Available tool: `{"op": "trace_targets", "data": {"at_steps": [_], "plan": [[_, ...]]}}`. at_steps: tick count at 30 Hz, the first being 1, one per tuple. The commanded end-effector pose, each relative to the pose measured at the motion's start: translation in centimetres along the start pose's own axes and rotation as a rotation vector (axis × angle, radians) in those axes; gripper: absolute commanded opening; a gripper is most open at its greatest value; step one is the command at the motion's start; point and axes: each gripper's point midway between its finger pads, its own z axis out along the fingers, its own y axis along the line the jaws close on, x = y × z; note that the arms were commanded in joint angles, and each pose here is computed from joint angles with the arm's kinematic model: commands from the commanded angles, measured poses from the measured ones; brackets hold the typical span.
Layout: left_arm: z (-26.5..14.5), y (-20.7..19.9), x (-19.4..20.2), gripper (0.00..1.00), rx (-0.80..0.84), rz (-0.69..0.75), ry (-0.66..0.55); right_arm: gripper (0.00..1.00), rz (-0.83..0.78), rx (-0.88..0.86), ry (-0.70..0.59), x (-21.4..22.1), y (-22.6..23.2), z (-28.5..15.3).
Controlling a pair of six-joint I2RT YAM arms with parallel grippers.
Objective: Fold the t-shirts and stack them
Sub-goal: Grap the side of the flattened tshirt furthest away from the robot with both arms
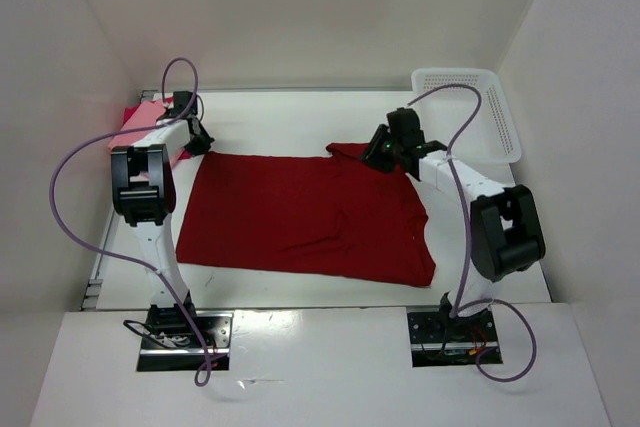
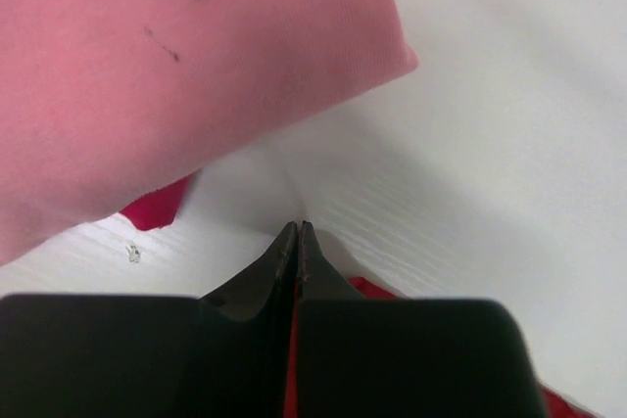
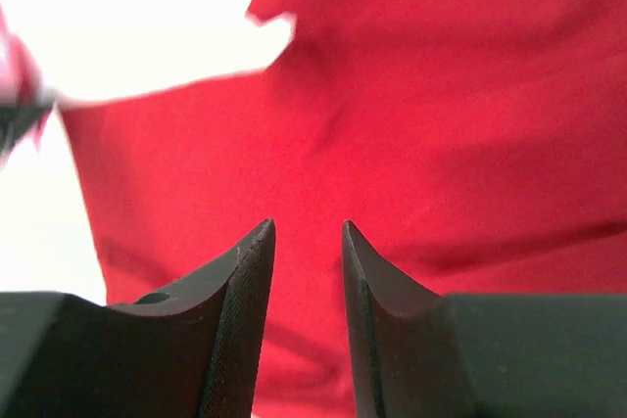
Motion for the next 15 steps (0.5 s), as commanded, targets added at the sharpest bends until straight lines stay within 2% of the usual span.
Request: {"op": "trace_targets", "data": {"at_steps": [1, 3, 4, 6, 15], "plan": [[-1.7, -0.3, -0.4, 0.01, 0.011, -0.015, -0.02, 0.39, 0.083, 0.14, -0.155, -5.7, -4.5, 1.5], [-2.2, -0.3, -0.5, 0.0, 0.018, -0.017, -0.032, 0.39, 0.11, 0.185, -0.216, -7.3, -6.1, 2.0], [-2.7, -0.6, -1.1, 0.0, 0.031, -0.031, -0.052, 0.36, 0.121, 0.233, -0.236, -7.8, -7.6, 2.3], [-2.8, -0.5, -0.7, 0.0, 0.038, -0.03, -0.046, 0.36, 0.138, 0.237, -0.257, -8.7, -7.7, 2.8], [-3.4, -1.6, -0.8, 0.0, 0.078, -0.034, -0.046, 0.38, 0.149, 0.324, -0.266, -9.3, -9.7, 5.9]]}}
